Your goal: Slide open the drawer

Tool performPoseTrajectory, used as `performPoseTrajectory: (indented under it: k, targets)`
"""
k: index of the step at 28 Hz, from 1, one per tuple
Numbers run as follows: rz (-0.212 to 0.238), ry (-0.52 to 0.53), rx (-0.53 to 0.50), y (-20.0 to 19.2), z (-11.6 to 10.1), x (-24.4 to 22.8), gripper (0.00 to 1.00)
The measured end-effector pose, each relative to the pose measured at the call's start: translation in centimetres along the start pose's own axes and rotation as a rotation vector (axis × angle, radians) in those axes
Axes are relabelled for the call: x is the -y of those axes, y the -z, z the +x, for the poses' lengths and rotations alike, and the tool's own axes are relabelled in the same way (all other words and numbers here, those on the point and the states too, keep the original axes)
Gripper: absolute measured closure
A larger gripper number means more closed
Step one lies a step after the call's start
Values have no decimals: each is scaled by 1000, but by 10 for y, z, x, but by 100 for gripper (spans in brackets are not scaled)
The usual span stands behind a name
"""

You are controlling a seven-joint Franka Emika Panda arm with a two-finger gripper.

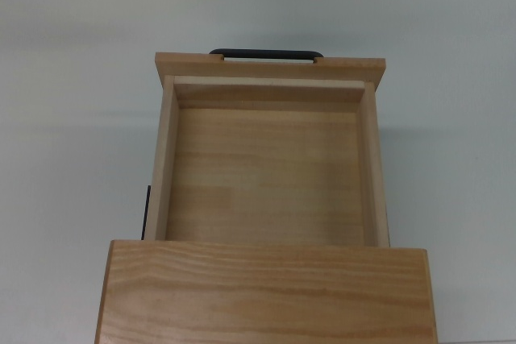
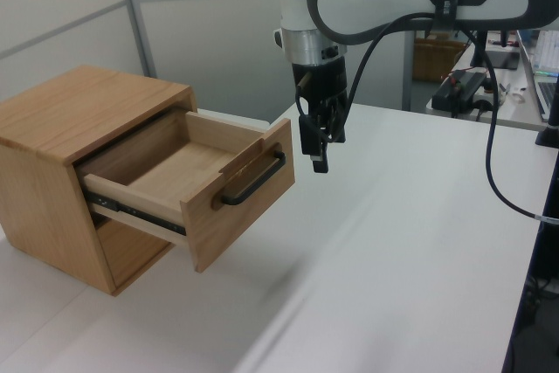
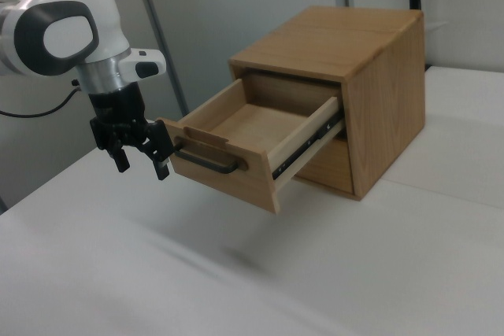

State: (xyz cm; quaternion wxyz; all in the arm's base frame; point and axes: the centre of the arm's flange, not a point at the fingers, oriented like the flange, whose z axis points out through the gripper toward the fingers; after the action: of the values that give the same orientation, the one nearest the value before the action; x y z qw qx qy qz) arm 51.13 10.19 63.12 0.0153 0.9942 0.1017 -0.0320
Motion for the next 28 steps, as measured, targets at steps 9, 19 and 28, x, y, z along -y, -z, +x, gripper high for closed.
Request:
performPoseTrajectory:
  k: [9,19,28]
  targets:
    - [0,0,-13,6,0,0,0]
    - [0,0,-27,13,0,0,0]
    - [2,4,-20,9,2,1,0]
